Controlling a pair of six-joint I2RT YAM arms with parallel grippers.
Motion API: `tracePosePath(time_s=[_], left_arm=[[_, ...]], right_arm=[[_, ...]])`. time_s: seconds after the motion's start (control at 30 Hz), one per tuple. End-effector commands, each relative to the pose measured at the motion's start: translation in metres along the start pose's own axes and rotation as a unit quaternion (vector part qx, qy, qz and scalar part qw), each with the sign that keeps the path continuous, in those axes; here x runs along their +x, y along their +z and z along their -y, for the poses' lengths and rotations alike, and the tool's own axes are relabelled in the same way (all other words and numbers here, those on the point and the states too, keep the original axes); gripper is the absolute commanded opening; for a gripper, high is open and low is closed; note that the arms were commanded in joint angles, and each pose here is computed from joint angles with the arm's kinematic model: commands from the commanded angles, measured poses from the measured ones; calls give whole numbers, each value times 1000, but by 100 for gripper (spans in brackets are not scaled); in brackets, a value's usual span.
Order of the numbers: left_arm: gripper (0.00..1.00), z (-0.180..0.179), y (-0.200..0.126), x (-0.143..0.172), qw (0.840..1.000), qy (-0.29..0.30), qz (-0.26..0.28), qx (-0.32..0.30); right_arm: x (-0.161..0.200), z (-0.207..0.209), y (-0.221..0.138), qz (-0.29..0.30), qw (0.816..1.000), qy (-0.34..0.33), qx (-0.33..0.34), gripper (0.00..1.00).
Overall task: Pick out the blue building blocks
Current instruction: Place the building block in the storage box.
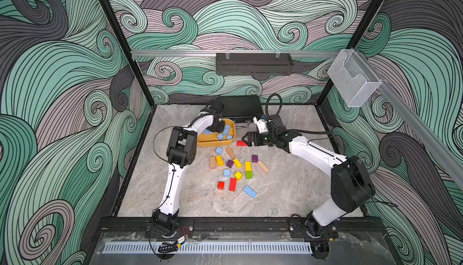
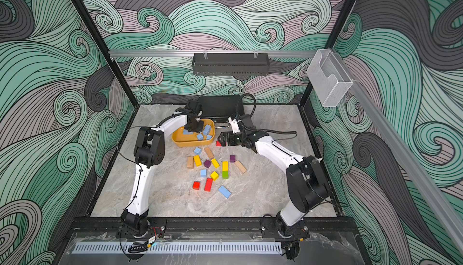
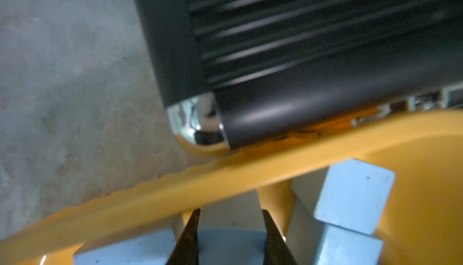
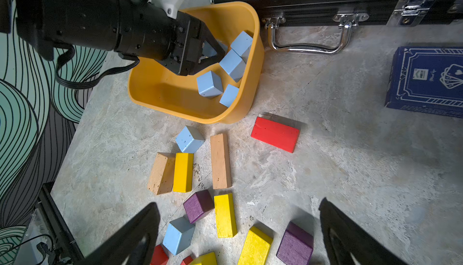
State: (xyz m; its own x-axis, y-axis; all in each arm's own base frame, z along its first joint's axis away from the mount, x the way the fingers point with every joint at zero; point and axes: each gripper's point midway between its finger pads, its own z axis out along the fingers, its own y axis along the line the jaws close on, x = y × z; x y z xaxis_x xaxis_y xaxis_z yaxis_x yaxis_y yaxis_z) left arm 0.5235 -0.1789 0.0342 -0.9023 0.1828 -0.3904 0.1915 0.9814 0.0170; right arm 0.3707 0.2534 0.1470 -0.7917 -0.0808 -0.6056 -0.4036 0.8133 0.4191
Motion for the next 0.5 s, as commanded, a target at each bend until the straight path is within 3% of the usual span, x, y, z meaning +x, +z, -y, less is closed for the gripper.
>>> tracePosePath(time_s=[0.0, 0.3, 0.47], left_arm=[[25, -8, 2, -1, 1000, -4, -5, -13], [51, -8, -7, -3, 1000, -14, -3, -11], [60, -6, -17, -6, 1000, -18, 2, -4]], right_arm=[[-9, -3, 0, 10, 1000, 0, -11, 99], [-9, -6, -2, 9, 1000, -2, -19, 99], [-9, -8, -5, 9, 1000, -3, -22, 99]])
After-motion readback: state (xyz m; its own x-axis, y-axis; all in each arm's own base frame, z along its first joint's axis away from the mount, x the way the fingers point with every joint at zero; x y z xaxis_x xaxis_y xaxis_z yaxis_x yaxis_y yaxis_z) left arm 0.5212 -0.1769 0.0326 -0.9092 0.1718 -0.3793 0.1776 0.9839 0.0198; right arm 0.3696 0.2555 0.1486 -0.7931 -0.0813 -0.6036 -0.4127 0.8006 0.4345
